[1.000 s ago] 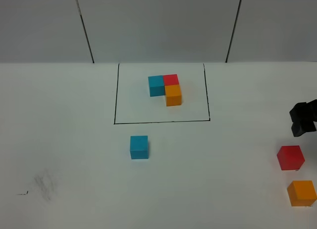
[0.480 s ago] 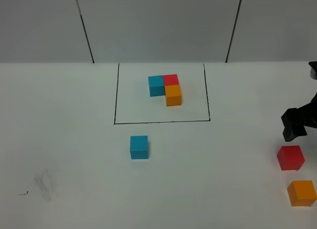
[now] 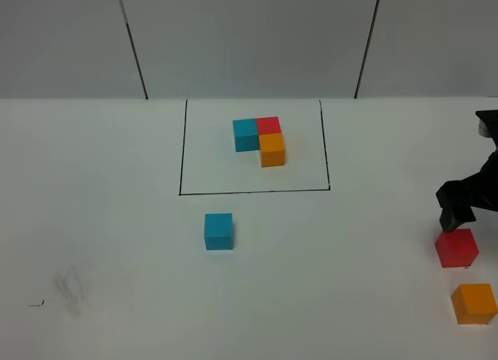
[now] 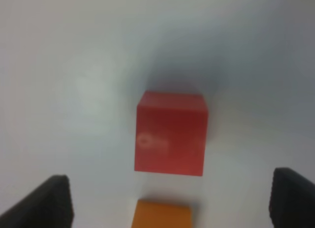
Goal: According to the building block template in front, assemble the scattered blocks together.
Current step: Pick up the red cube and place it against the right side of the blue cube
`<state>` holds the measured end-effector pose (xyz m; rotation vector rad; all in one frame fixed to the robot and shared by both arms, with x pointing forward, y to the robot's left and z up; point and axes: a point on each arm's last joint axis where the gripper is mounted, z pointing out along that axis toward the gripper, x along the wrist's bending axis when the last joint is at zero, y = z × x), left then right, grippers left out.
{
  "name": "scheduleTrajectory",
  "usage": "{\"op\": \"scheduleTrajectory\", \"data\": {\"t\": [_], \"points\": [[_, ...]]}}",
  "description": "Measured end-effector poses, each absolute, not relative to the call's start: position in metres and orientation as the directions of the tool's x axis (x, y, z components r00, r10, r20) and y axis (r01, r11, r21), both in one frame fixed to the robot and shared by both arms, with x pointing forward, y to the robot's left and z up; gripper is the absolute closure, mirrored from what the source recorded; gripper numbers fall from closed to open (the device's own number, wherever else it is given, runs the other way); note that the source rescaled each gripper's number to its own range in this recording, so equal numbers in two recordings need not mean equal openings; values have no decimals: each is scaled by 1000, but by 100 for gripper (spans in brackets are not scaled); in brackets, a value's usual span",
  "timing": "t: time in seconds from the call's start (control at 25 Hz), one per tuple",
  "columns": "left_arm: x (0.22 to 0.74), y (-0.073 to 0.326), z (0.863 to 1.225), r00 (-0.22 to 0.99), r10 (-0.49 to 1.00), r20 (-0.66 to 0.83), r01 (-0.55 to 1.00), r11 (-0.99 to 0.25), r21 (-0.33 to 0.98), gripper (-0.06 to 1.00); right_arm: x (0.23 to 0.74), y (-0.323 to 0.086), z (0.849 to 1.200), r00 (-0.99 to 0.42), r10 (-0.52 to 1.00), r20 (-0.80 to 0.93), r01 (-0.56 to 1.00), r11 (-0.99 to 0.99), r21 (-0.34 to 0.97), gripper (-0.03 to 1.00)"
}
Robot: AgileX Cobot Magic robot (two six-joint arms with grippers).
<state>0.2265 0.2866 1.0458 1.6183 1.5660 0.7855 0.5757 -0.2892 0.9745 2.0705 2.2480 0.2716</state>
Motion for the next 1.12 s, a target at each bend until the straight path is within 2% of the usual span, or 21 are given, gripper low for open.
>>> {"op": "scheduleTrajectory", "data": {"t": [0.4,1.12], "points": [[227,287,1046,68,996,-65,543,17,839,-5,559,-289,940,-70,995,70,983,57,172,31],[227,287,1046,68,996,-65,543,17,839,-5,564,-271,931,-155,986,56,967,140,211,31]]}}
